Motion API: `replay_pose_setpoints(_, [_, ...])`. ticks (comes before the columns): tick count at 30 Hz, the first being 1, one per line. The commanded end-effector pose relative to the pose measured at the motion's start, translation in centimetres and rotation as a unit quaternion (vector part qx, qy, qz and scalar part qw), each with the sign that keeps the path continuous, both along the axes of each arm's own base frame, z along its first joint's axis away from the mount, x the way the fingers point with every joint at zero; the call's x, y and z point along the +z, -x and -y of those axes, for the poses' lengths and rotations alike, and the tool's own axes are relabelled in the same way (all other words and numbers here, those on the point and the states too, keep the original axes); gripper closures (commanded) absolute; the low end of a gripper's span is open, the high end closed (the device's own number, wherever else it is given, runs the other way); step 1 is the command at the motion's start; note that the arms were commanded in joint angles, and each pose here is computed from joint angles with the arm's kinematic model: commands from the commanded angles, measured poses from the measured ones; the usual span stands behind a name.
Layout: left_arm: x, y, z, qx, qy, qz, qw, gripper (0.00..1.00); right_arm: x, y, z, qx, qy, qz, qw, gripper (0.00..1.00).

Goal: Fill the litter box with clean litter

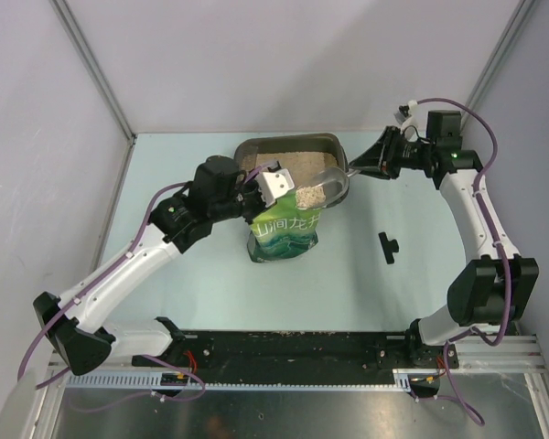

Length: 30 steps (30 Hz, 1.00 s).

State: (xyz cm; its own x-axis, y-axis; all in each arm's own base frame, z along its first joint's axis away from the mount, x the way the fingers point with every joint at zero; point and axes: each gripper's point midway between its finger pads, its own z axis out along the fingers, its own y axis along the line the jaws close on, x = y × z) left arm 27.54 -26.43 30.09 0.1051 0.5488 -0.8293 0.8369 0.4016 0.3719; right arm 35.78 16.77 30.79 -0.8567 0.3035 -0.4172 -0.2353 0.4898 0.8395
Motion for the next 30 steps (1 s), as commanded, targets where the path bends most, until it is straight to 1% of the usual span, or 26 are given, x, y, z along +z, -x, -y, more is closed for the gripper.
replay_pose_setpoints(1, [5.9, 0.4, -0.5, -0.003, 0.052, 0.076, 0.996, 1.0, 1.5, -0.9, 0.6, 0.003, -0.02, 0.025, 0.999, 1.0])
replay_pose_setpoints(5, [5.9, 0.3, -0.5, -0.002, 0.051, 0.077, 0.996, 1.0, 0.5, -1.1, 0.3, 0.015, -0.031, 0.005, 0.999, 1.0])
replay_pose_setpoints(6, [5.9, 0.3, -0.5, -0.001, 0.051, 0.077, 0.996, 1.0, 0.3, -1.6, 1.2, 0.003, -0.033, 0.003, 0.999, 1.0])
replay_pose_setpoints(13, [5.7, 0.2, -0.9, 0.006, 0.045, 0.081, 0.996, 1.0, -0.9, -1.9, 2.0, 0.02, -0.072, -0.032, 0.997, 1.0])
replay_pose_setpoints(26, [5.6, -0.2, -1.2, 0.015, 0.037, 0.089, 0.995, 1.0, -1.4, -2.3, 2.3, 0.038, -0.106, -0.054, 0.992, 1.0])
replay_pose_setpoints(30, [5.3, -0.2, -1.2, 0.014, 0.034, 0.088, 0.995, 1.0, -0.8, -2.3, 2.2, 0.044, -0.117, -0.054, 0.991, 1.0])
